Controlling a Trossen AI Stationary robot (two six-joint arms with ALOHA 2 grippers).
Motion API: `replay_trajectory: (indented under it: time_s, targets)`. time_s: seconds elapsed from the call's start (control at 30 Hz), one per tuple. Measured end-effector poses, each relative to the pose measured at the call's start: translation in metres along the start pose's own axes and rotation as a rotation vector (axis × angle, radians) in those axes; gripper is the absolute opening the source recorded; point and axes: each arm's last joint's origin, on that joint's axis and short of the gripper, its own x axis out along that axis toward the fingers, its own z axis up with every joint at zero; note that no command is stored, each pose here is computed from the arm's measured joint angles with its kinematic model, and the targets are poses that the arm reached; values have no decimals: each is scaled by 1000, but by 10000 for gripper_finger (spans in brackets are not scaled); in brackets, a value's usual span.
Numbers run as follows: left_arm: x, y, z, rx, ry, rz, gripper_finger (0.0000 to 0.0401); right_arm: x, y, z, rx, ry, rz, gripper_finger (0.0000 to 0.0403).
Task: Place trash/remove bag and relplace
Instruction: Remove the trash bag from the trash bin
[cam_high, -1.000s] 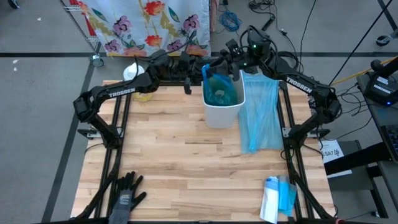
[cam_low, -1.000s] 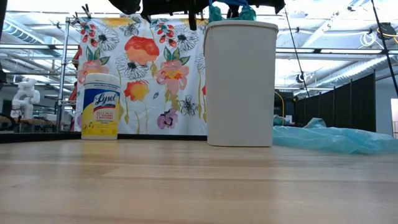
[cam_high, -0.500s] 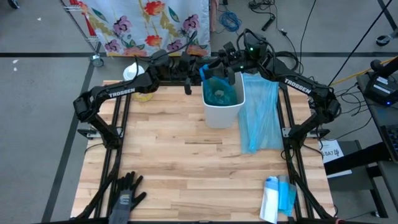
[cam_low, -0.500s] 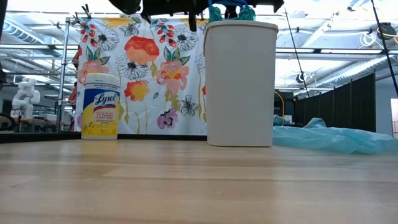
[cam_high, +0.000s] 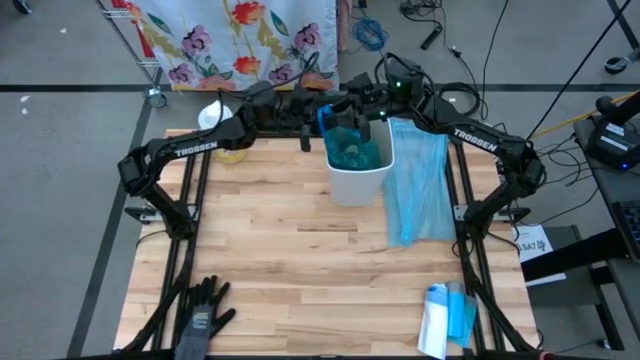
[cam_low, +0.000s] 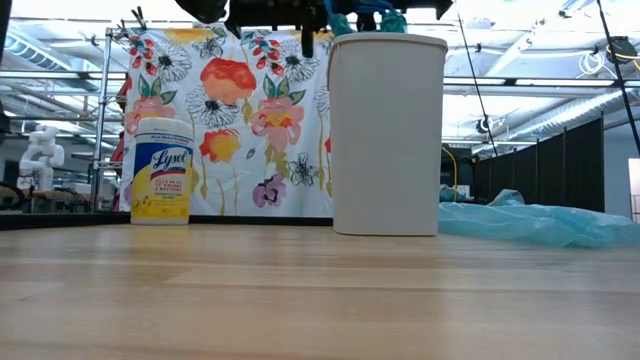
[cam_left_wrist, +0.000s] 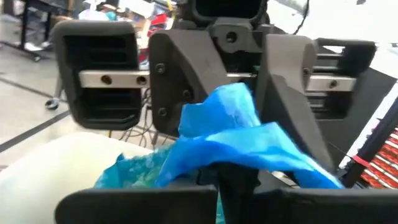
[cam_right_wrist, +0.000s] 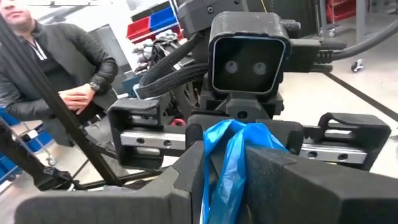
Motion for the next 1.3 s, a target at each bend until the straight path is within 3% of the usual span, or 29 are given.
replay_trajectory:
  time_s: [0.53,0.8,1.3]
  targets:
    - [1,1,-6,-28,23,94,0,9,-6,-6,44,13,-21,78]
    - [2,0,-6,-29,19,122,0,9,-5,-6,41,13,-13,6]
    - [3,0,-8,-35,24,134,0,-12,-3,7,51,-30,-33,0]
